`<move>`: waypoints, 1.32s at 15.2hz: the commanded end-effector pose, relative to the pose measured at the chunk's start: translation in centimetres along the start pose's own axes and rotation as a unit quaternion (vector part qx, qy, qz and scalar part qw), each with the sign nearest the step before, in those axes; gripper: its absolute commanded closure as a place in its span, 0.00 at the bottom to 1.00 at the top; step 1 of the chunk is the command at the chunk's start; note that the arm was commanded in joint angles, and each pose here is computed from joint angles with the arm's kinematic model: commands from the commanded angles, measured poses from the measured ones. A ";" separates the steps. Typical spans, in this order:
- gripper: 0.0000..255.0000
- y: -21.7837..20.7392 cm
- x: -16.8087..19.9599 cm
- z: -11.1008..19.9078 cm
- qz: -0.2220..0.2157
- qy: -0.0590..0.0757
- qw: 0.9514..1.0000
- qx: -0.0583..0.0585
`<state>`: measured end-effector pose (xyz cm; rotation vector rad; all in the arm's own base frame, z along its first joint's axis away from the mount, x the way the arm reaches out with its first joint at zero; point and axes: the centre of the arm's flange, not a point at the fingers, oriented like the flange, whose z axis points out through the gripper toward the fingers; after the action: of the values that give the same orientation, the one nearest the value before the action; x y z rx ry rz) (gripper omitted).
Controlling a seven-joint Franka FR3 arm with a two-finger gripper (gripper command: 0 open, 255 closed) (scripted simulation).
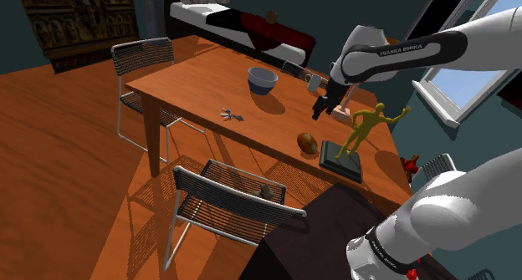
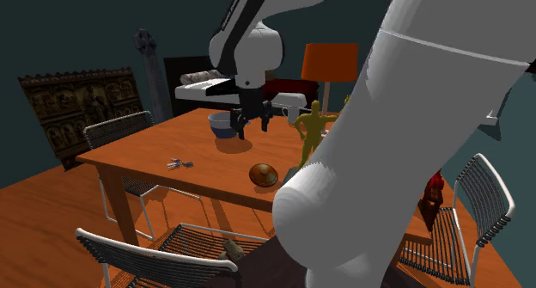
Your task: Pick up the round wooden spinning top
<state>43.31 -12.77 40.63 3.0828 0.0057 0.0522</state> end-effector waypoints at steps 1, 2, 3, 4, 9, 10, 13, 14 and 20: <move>0.00 1.1 1.3 2.3 0.001 -0.003 1.000 -0.001; 0.00 1.7 1.9 3.3 0.001 -0.005 1.000 -0.002; 0.00 2.2 2.5 4.4 0.001 -0.006 1.000 -0.002; 0.00 2.7 3.1 5.5 0.002 -0.008 1.000 -0.003; 0.00 5.5 6.0 10.8 0.003 -0.016 1.000 -0.005; 0.00 6.0 6.6 11.9 0.004 -0.018 1.000 -0.005; 0.00 7.7 8.2 15.2 0.005 -0.023 1.000 -0.006; 0.00 8.3 8.8 16.2 0.005 -0.024 1.000 -0.007; 0.00 8.6 9.1 19.7 0.005 -0.026 1.000 -0.007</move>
<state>53.12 -22.40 22.30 3.0694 -0.0133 -0.0272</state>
